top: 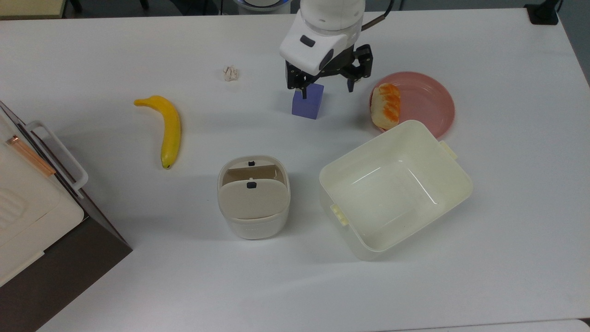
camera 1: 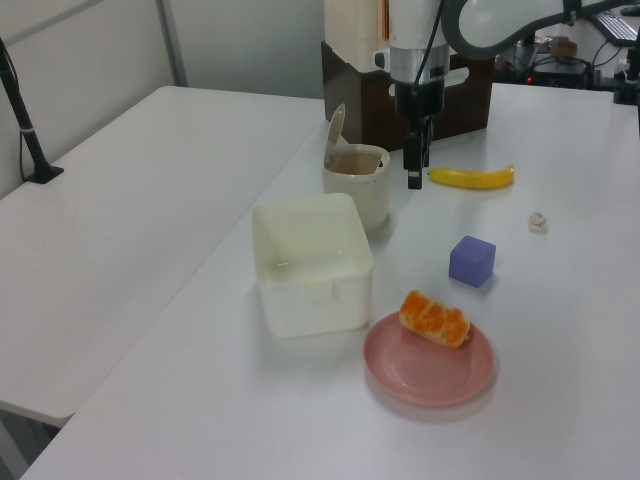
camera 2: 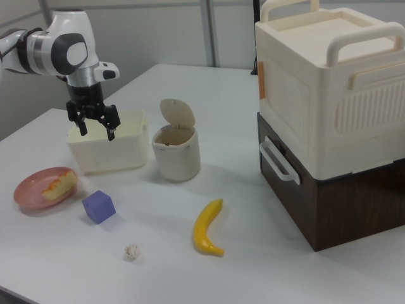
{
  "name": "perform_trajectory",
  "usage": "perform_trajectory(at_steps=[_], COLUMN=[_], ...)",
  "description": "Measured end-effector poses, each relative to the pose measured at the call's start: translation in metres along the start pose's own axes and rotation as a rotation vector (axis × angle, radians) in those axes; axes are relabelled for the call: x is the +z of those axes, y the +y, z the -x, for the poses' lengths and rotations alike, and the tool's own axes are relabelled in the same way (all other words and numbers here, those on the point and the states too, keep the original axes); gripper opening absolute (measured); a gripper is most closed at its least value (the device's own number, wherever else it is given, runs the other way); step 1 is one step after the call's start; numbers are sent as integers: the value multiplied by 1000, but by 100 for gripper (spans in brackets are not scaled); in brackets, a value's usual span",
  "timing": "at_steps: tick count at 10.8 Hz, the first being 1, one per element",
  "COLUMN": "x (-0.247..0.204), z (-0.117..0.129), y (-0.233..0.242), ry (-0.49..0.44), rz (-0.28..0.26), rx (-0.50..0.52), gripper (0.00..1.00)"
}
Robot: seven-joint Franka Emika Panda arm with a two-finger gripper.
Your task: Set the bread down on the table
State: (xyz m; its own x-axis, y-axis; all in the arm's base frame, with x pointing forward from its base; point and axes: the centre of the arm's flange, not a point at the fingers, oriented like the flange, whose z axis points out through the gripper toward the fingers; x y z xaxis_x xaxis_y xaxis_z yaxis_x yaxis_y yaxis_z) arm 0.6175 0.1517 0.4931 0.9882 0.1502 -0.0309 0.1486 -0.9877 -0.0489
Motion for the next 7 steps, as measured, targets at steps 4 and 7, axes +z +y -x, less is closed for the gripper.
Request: perform_trajectory(at_steps=[4, 7], x=[-3, -24], z=[-1, -8], y=[10, 41], ry=[5, 68], rz=[1, 2], rx=[20, 35], gripper=[94, 64])
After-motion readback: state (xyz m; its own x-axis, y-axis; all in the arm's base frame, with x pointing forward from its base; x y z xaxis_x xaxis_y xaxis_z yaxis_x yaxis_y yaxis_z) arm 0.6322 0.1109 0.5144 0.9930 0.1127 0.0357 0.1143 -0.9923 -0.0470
